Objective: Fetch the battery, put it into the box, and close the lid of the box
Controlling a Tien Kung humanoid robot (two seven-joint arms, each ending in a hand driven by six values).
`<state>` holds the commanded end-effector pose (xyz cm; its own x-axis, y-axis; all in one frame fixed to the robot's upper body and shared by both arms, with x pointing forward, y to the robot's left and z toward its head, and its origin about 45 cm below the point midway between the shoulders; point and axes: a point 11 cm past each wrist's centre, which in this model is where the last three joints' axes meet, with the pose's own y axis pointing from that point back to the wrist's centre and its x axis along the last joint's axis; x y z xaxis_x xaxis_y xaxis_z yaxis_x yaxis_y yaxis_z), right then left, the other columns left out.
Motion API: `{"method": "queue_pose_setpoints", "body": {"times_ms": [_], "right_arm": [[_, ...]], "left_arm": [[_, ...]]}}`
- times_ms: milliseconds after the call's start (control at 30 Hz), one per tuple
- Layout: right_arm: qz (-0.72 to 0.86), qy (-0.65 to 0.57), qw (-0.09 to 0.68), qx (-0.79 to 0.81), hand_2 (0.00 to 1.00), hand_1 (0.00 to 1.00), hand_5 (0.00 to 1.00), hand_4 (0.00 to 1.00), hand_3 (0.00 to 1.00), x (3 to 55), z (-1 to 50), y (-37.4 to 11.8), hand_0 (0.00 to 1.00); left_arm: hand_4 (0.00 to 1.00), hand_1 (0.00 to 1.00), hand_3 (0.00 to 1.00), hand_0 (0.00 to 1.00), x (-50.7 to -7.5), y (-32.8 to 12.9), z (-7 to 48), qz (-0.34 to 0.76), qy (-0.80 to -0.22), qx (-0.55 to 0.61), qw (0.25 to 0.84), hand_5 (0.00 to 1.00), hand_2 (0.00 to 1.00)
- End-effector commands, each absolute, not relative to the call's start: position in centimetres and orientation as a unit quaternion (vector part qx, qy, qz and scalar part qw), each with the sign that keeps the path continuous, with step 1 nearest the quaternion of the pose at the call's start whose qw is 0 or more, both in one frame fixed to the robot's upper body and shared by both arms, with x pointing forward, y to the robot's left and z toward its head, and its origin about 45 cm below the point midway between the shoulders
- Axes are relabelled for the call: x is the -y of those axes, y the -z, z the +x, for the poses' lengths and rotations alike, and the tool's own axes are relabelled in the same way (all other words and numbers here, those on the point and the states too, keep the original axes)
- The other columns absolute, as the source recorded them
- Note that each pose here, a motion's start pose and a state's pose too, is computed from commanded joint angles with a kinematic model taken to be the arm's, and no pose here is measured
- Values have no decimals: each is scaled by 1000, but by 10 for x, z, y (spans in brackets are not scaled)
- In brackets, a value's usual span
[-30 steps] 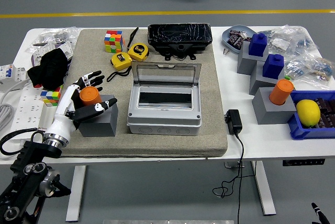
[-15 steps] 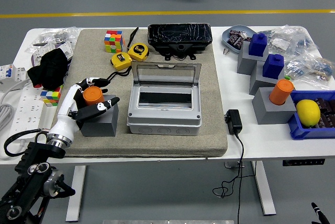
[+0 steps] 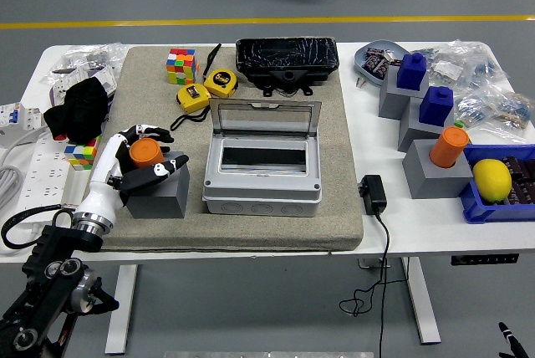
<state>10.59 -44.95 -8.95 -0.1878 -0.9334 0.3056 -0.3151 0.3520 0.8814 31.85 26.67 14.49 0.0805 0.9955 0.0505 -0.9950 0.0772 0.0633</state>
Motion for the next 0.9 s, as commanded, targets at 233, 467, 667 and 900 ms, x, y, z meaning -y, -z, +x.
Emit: {"method": "queue_pose_setpoints", "body": {"times_ms": [233, 467, 667, 900], "right_arm": [[453, 344, 448, 690, 783, 826, 998, 998, 803, 450, 106, 89, 873], [451, 345, 449, 690, 783, 824, 998, 998, 803, 452, 105, 89, 872], [450, 346, 449, 690, 783, 824, 998, 998, 802, 452, 103, 89, 872], [448, 346, 448, 692, 782, 824, 998, 998, 803, 453, 102, 89, 871]], "left_arm": [[984, 475, 414, 495, -269, -144, 318, 46, -684, 2, 728, 2, 397], [985, 321, 259, 195, -270, -143, 317, 51, -688, 7, 724, 2, 255], [964, 255, 204, 141, -270, -143, 317, 53, -692, 12, 720, 2, 209], [956, 221, 186, 145, -272, -142, 316, 54, -699, 14, 713, 2, 189]]}}
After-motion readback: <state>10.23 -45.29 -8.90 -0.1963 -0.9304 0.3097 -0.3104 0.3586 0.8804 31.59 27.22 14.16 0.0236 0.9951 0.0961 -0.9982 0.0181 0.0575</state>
